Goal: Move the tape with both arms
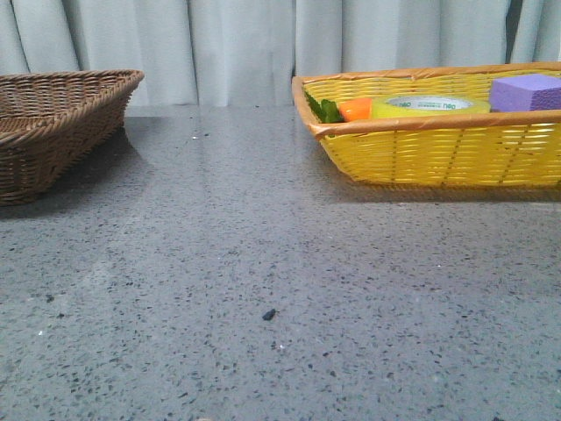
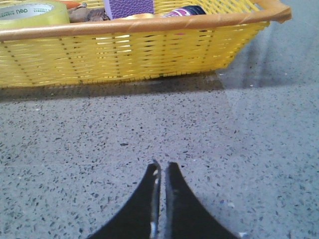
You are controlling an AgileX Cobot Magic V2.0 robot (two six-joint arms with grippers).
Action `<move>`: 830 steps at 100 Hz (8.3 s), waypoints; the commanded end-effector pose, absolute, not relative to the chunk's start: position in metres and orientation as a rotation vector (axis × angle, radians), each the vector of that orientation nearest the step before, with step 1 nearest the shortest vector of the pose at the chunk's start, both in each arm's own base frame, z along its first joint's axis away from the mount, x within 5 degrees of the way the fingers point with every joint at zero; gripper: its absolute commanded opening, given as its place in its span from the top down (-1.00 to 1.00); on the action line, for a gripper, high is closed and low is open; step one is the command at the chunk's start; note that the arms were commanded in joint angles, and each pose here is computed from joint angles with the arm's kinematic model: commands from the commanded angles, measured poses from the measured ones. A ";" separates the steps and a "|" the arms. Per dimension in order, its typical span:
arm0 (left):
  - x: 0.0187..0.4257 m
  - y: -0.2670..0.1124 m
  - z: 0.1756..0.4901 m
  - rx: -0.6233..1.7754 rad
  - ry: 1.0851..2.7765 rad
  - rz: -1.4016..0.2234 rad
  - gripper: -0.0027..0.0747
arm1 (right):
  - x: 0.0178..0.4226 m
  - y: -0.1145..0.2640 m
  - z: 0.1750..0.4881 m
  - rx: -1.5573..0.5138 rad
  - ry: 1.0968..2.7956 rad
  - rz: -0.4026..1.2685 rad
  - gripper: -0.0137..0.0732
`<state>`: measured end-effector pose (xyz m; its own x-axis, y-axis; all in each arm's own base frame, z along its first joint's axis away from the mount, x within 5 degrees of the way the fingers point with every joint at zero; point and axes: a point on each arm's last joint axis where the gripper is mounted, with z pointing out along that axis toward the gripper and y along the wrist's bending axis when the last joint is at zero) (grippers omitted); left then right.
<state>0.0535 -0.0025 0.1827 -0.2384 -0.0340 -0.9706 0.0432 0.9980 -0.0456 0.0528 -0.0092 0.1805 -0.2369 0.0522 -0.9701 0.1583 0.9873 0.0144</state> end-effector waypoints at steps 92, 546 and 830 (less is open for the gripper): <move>0.053 -0.003 0.186 -0.001 1.734 -0.081 0.99 | 0.052 -0.009 0.176 0.156 1.787 -0.104 0.86; 0.089 -0.006 0.331 -0.003 1.460 -0.107 0.62 | 0.296 0.091 0.390 -0.314 2.206 0.191 -0.20; 0.089 -0.006 0.331 -0.003 1.460 -0.107 0.63 | 0.336 0.314 0.324 -1.063 2.440 0.306 0.80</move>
<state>0.0894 -0.0056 0.3125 0.0110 -0.0534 -0.9985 0.0635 0.9966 -0.0526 0.3360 0.3192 0.2911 -0.6453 -0.6627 -0.3801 -0.7291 0.6828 0.0474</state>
